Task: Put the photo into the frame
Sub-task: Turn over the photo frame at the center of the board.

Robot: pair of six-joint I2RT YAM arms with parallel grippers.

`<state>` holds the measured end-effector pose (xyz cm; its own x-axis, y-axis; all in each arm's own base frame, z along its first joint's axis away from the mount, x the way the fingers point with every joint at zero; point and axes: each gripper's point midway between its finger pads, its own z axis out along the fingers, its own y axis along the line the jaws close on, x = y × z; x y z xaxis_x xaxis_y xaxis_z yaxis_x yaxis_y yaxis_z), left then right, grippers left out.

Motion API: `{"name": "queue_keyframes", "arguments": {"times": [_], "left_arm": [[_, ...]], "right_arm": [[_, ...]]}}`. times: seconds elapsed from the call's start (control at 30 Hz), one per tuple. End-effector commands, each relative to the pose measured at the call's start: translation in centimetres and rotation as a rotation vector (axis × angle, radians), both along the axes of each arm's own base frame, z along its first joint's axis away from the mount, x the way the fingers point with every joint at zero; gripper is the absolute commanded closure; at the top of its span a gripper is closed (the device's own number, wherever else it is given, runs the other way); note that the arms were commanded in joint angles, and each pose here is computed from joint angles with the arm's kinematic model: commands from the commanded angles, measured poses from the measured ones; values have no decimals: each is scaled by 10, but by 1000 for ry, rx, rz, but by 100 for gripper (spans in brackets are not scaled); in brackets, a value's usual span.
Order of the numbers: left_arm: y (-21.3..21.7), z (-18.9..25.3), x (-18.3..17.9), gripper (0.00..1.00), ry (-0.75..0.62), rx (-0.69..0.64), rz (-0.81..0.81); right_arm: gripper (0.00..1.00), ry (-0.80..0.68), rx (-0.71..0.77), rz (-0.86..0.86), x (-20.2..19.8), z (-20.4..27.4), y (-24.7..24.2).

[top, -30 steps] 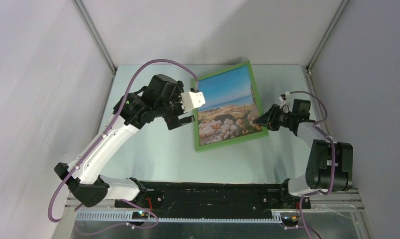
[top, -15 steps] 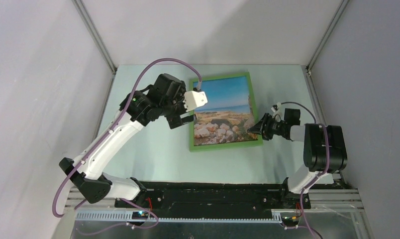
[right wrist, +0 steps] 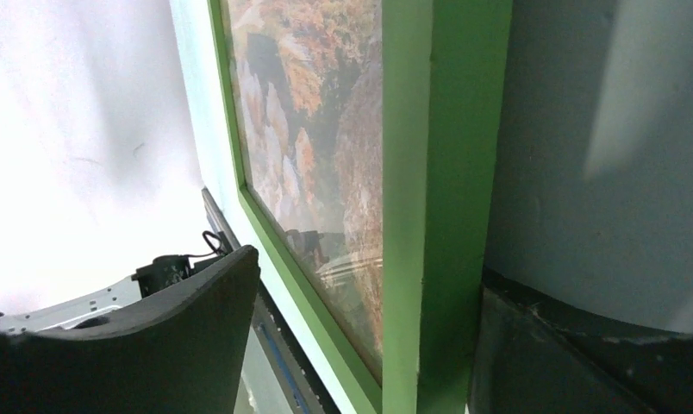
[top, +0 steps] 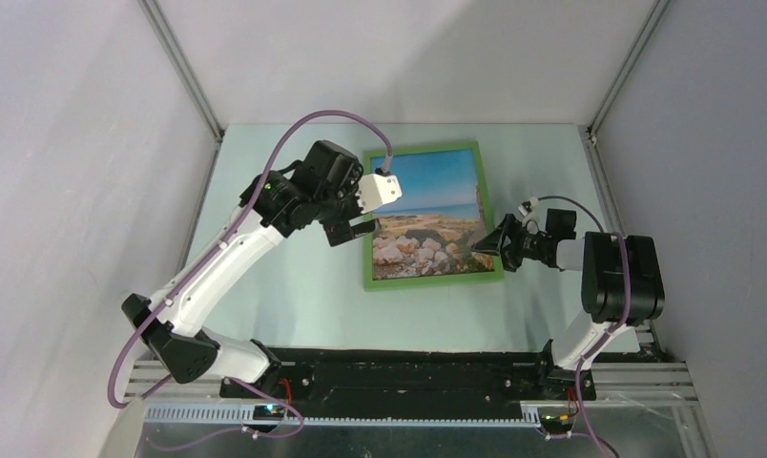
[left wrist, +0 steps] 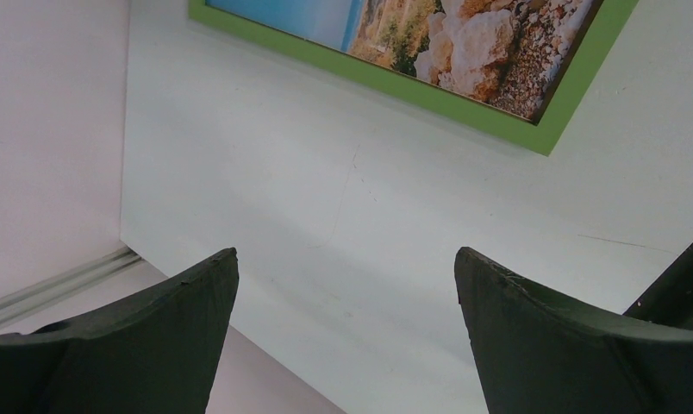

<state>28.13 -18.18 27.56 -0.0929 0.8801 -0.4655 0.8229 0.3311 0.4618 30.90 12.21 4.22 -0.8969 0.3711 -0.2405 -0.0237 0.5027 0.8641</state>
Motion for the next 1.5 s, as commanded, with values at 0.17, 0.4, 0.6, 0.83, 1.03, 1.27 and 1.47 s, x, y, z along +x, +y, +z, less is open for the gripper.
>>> {"name": "queue_keyframes", "arguments": {"times": [0.17, 0.4, 0.6, 0.83, 1.03, 1.27, 1.47], "left_arm": [[0, 0, 6, 0, -18, -11, 19], [0, -1, 8, 0, -21, -6, 24], [2, 0, 8, 0, -30, -1, 24], [2, 2, 7, 0, -38, -8, 17], [5, -1, 7, 0, -46, -11, 33], [10, -7, 13, 0, -115, -108, 132], [28, -5, 30, 0, -236, -204, 265]], "right_arm": [[8, -21, -165, -53, 3, -4, -18], [4, -23, -216, -53, -2, -2, -19], [3, -58, -307, -89, -4, 9, -28], [2, -111, -346, -120, -3, 22, -33], [2, -157, -385, -135, 0, 30, -38], [0, -247, -496, -214, 8, 49, -60], [1, -294, -551, -302, 15, 66, -85]]}}
